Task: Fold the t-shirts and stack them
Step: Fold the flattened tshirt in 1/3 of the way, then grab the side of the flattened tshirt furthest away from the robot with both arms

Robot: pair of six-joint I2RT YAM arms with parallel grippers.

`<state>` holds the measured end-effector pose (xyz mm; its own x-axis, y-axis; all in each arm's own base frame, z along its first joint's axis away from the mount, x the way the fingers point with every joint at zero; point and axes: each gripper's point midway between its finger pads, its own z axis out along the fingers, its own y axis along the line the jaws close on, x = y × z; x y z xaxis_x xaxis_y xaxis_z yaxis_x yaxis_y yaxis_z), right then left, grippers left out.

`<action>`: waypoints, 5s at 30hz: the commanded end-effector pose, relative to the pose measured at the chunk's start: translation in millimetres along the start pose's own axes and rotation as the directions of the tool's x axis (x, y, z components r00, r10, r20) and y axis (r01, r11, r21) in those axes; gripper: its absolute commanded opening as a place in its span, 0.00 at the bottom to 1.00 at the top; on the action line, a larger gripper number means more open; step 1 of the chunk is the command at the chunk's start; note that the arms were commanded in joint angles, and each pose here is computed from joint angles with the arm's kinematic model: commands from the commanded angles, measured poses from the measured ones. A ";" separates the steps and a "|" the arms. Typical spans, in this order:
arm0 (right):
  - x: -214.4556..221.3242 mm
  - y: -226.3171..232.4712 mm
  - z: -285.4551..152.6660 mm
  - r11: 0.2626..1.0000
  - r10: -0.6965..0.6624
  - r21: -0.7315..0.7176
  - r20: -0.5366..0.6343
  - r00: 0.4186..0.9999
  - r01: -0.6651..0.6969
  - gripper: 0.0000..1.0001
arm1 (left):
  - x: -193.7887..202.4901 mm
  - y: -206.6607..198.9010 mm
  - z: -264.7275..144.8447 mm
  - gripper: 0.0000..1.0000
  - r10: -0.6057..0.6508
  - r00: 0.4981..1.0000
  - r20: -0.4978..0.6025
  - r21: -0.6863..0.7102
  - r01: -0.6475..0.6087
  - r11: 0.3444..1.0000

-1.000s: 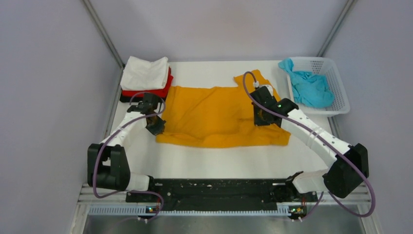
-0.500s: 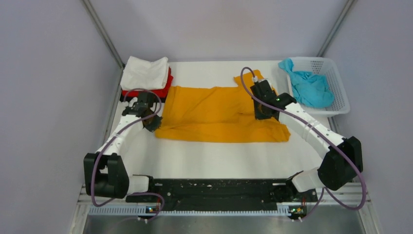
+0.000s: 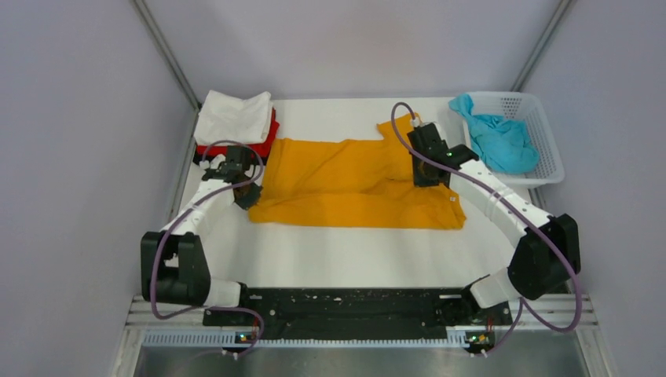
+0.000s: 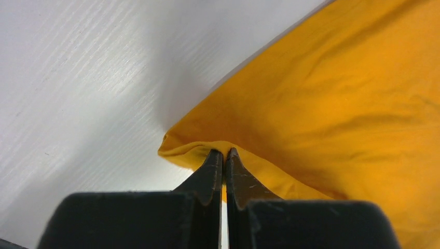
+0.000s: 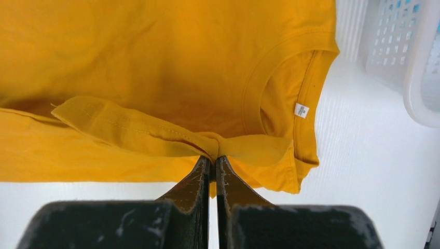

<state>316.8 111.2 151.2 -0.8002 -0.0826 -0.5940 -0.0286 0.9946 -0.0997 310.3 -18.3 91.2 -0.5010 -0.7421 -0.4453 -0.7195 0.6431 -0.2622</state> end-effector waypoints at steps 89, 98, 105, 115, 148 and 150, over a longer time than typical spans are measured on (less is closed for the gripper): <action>33.3 -7.8 -22.3 0.835 0.487 -0.330 0.074 0.870 -0.440 0.99 | -11.2 -17.9 -61.5 0.99 0.101 0.984 0.148 0.296 -0.141 0.945; 9.1 -21.5 2.9 0.880 0.453 -0.228 0.142 0.880 -0.416 0.99 | -57.2 -96.5 33.3 0.97 0.331 0.940 0.086 0.149 -0.340 0.928; 8.0 -15.3 12.3 0.878 0.448 -0.254 0.143 0.882 -0.405 0.99 | -84.0 -112.8 88.5 0.70 0.318 0.942 0.107 -0.009 -0.319 0.948; 18.4 -15.5 21.7 0.892 0.422 -0.232 0.118 0.899 -0.388 0.99 | -61.4 -117.2 121.3 0.62 0.312 0.949 0.051 0.007 -0.313 0.950; -31.1 -15.0 36.9 0.915 0.383 -0.204 0.172 0.908 -0.347 0.99 | -44.8 -101.1 99.5 0.00 0.406 0.909 0.095 -0.110 -0.396 0.912; -52.8 -15.4 47.1 0.922 0.375 -0.181 0.192 0.907 -0.343 0.99 | -51.7 -101.9 91.1 0.00 0.414 0.902 0.121 -0.110 -0.402 0.909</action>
<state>333.3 94.8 108.5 -0.7119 0.3008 -0.6346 0.1647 0.9499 0.2655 462.2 -38.9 29.2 -0.7070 -0.4232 -0.5666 -0.5132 0.8583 -0.0006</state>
